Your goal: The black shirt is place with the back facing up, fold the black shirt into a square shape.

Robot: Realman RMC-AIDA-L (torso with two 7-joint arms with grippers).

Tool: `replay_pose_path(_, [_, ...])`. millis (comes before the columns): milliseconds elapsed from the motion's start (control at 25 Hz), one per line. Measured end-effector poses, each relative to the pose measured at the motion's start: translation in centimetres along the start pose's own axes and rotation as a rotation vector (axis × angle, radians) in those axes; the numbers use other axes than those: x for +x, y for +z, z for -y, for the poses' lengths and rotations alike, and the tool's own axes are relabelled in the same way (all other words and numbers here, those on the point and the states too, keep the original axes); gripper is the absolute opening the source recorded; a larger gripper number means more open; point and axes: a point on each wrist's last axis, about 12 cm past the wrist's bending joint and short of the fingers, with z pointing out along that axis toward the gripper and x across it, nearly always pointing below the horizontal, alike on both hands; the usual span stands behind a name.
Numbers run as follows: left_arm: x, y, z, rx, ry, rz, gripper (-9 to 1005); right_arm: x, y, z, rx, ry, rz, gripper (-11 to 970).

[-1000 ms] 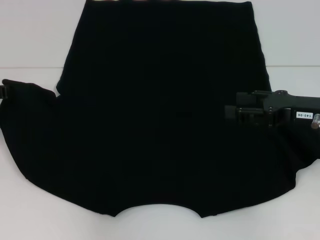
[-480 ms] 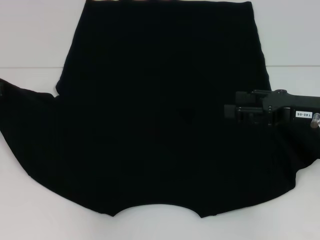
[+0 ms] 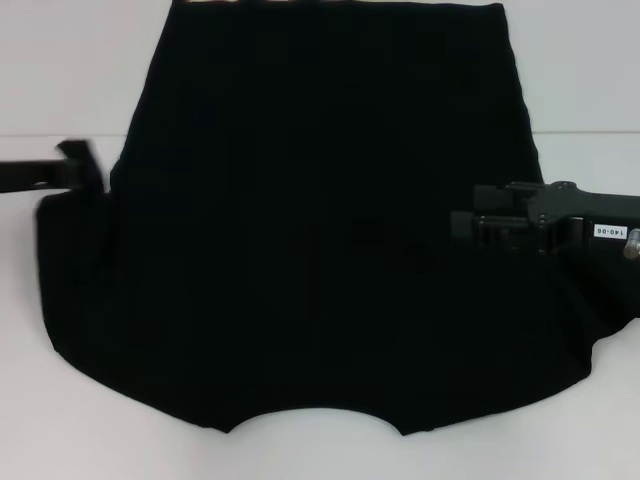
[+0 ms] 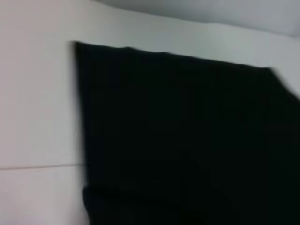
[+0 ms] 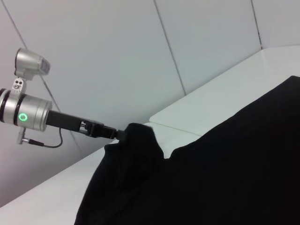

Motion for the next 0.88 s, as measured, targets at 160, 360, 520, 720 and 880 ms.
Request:
replay_pose_path(160, [0.1,1.6,2.9,0.086,0.029,-0.011,96,0.1,-0.1,0.0,0.003,0.000,0.008,775])
replay_pose_path(360, [0.9,3.8,7.0,0.232,0.036,-0.025,130,0.1,-0.2,0.0,0.006,0.003,0.009,775])
replay_pose_path(520, [1.1,4.0,7.9,0.307,-0.009,-0.008,156,0.0,-0.8,0.4,0.024,0.014,0.028,776])
replay_pose_path(720, [1.4,3.4,6.9,0.291,-0.018,0.006,228,-0.3,-1.7,0.8,0.051,0.031,0.069,776])
replay_pose_path(880, [1.4,2.5,6.4,0.324,-0.004,0.023,406,-0.3,-2.2,1.0,0.061,0.039,0.079,776])
